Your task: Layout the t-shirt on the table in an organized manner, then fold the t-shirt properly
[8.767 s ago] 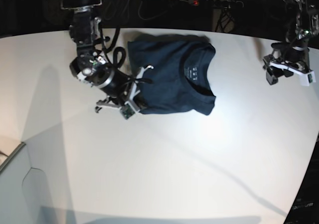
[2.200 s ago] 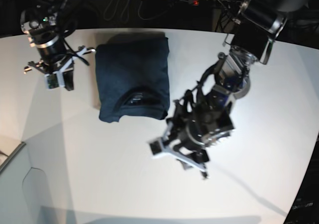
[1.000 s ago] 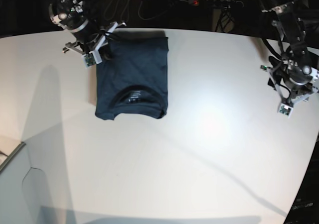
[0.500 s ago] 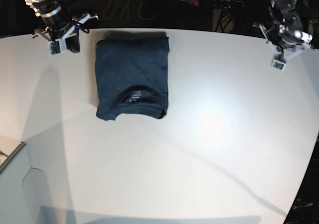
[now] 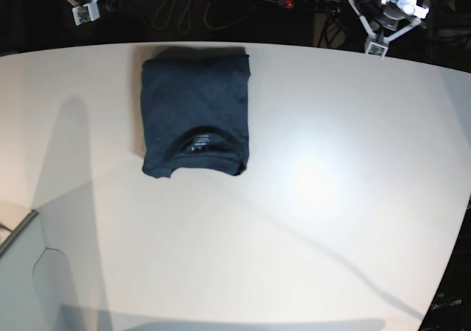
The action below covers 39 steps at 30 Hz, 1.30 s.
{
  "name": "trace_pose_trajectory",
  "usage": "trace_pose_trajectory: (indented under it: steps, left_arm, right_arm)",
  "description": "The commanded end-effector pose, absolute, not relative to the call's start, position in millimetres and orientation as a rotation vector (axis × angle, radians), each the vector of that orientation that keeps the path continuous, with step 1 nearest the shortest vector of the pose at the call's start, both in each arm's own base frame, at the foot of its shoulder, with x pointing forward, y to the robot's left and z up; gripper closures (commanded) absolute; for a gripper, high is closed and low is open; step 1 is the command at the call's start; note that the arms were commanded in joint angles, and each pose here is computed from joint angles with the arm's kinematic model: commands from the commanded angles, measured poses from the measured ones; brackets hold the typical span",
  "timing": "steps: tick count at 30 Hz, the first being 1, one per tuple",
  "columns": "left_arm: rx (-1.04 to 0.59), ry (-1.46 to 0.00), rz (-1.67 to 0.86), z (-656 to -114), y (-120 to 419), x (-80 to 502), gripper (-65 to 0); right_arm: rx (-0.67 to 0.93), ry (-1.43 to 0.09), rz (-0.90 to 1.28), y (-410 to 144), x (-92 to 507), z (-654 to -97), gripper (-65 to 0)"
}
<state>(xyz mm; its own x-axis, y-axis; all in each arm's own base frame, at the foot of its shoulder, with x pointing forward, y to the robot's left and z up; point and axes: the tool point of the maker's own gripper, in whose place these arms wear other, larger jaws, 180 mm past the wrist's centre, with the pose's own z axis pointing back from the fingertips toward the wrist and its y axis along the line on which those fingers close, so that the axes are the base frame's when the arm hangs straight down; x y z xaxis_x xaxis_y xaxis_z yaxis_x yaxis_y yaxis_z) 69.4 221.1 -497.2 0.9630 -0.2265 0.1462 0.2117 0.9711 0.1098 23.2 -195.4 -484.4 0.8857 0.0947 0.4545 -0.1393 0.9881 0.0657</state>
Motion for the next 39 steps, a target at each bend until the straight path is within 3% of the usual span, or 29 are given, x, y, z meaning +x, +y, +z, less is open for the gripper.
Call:
trace_pose_trajectory:
  steps: [1,14,22,26,31,35,39]
  left_arm:
    - [0.083,-0.157,-0.214,-502,220,64,0.0]
    - [-0.196,-0.033,-0.12,-593,178,13,0.0]
    - [-0.314,-0.07,0.118,-627,195,34,0.0]
    - [-0.212,-0.113,0.216,-638,216,43,0.0]
    - [-0.067,-0.169,0.217,-643,235,49,0.0]
    - [-0.071,-0.158,0.124,-648,211,57,0.0]
    - [-0.072,-0.134,0.109,-652,198,50,0.0]
  right_arm:
    - [0.11,-0.466,0.122,-198,18,-484,0.0]
    - [0.298,-0.263,-0.005,-156,-17,-568,0.0]
    - [0.42,-0.382,-0.218,-121,-2,-602,0.0]
    - [0.273,-0.374,-0.27,-142,-8,-631,0.0]
    - [0.063,-0.355,-0.125,-167,-18,-644,0.0]
    - [-0.139,-0.369,0.033,-194,-10,-643,0.0]
    - [-0.233,-0.383,0.161,-203,0,-641,0.0]
